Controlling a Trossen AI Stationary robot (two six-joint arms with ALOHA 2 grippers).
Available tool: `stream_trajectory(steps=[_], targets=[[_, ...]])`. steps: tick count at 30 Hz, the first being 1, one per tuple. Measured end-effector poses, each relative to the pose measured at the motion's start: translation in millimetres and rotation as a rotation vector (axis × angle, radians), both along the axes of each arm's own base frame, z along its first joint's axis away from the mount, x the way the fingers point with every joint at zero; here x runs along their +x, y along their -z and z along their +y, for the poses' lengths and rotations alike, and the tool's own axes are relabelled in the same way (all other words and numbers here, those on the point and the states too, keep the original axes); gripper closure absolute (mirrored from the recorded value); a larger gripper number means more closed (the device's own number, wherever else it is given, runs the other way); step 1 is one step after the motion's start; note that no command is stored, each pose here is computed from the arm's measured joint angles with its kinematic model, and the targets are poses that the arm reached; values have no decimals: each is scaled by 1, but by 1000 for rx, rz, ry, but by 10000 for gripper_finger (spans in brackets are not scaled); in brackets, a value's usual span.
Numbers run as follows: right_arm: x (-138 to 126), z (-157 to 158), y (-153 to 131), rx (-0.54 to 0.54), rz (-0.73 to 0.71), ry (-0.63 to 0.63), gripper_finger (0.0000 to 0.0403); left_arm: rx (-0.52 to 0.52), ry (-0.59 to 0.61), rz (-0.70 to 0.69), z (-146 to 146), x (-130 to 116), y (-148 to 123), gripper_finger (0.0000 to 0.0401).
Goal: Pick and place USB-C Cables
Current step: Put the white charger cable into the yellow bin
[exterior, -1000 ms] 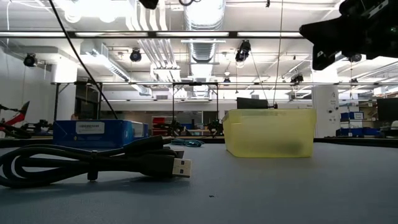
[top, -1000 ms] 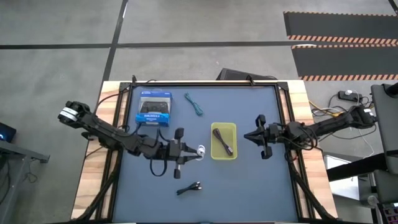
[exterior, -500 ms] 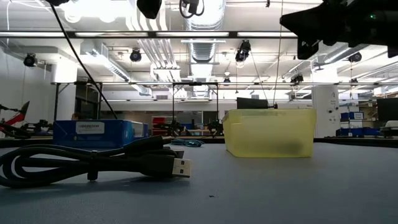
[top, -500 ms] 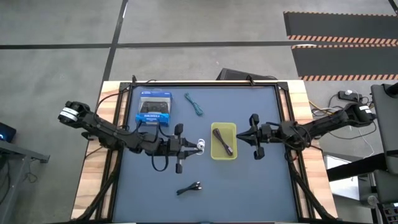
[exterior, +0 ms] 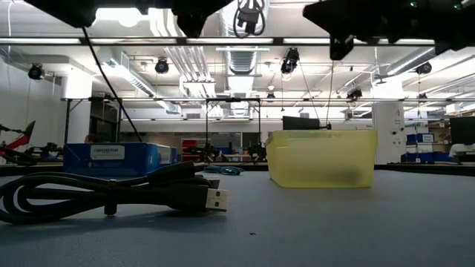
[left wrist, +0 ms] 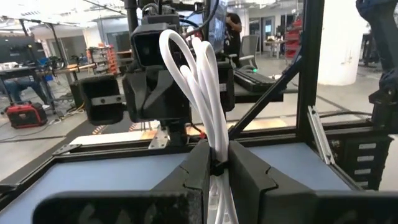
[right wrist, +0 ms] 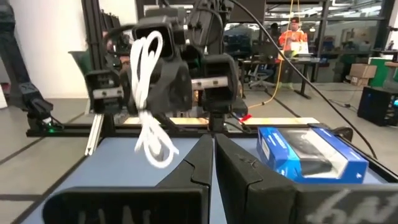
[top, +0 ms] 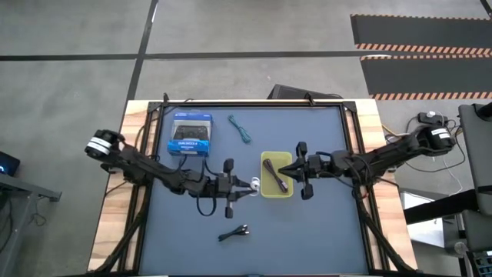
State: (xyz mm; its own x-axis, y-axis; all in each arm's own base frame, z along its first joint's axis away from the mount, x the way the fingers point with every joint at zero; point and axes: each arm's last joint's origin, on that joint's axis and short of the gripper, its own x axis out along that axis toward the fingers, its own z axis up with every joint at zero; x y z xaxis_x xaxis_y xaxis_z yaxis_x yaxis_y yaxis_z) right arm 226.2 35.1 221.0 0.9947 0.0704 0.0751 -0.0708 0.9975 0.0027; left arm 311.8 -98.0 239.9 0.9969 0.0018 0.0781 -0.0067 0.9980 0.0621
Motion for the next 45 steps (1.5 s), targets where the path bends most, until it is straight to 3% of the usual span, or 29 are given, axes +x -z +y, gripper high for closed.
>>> stream_trajectory(steps=[14,32,45], targets=[[36,7,-6,19,25,-22,385,-7,-13,-19,2,7,9,375],[43,8,-8,109,52,-34,208,3,-66,19,15,6,19,375],[62,11,-8,96,55,-22,195,-2,-95,12,24,8,18,375]])
